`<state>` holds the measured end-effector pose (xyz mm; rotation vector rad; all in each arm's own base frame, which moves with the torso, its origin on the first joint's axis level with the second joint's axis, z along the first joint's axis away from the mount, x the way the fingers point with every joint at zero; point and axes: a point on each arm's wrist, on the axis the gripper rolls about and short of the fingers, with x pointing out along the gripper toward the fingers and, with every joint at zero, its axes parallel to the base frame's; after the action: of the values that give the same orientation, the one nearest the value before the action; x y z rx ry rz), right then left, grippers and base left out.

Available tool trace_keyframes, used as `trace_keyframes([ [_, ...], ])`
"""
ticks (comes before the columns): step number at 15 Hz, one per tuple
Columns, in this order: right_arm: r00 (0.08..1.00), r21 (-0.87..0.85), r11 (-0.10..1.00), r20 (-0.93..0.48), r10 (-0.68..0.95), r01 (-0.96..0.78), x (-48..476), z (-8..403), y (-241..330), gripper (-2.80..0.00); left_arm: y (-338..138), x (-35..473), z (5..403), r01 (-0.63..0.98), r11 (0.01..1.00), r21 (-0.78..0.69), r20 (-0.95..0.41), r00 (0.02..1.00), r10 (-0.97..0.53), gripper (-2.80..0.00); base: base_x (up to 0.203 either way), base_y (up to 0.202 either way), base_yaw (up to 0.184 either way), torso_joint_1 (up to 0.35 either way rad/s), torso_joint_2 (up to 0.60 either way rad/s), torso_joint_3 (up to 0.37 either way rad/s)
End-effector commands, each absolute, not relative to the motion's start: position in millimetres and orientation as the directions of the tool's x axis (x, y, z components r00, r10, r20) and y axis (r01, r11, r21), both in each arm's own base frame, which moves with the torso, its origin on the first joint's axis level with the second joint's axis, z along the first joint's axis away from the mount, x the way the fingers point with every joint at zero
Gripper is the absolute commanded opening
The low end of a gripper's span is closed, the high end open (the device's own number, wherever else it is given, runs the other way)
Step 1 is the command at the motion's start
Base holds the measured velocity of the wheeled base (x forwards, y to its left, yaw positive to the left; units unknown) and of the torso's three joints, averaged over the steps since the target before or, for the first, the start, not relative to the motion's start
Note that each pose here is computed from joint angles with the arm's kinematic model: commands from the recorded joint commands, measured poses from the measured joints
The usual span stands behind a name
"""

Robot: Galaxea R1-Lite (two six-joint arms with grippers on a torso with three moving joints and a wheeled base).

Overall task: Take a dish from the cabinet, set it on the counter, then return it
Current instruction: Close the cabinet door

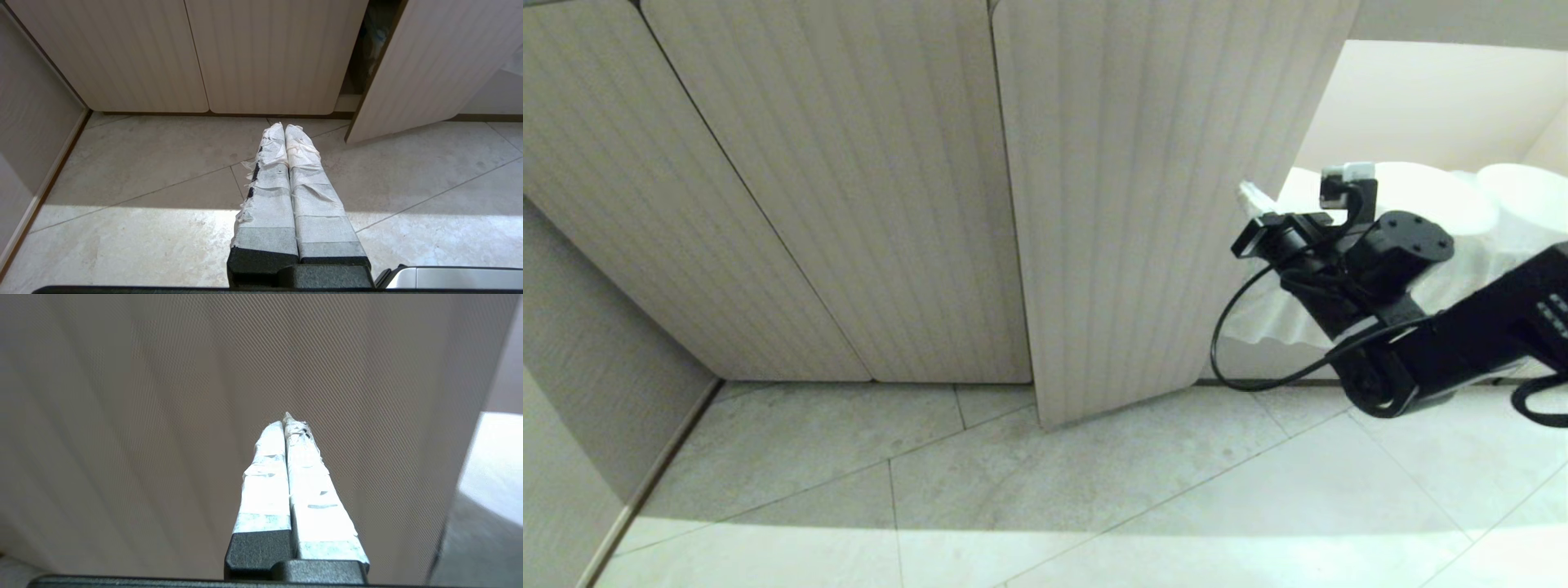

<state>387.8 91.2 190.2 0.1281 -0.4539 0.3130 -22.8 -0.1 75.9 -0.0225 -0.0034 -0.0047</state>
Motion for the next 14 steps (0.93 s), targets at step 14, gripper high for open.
trace_keyframes([
  [14,0.944,0.089,0.996,0.326,-0.044,0.016,181.2,201.5,-2.7,-2.8,-0.1,-22.8,76.0,0.005,1.0,-0.023,0.005,1.0,-0.005,-2.8,0.0,0.0,0.0,0.0,0.0,0.0],
])
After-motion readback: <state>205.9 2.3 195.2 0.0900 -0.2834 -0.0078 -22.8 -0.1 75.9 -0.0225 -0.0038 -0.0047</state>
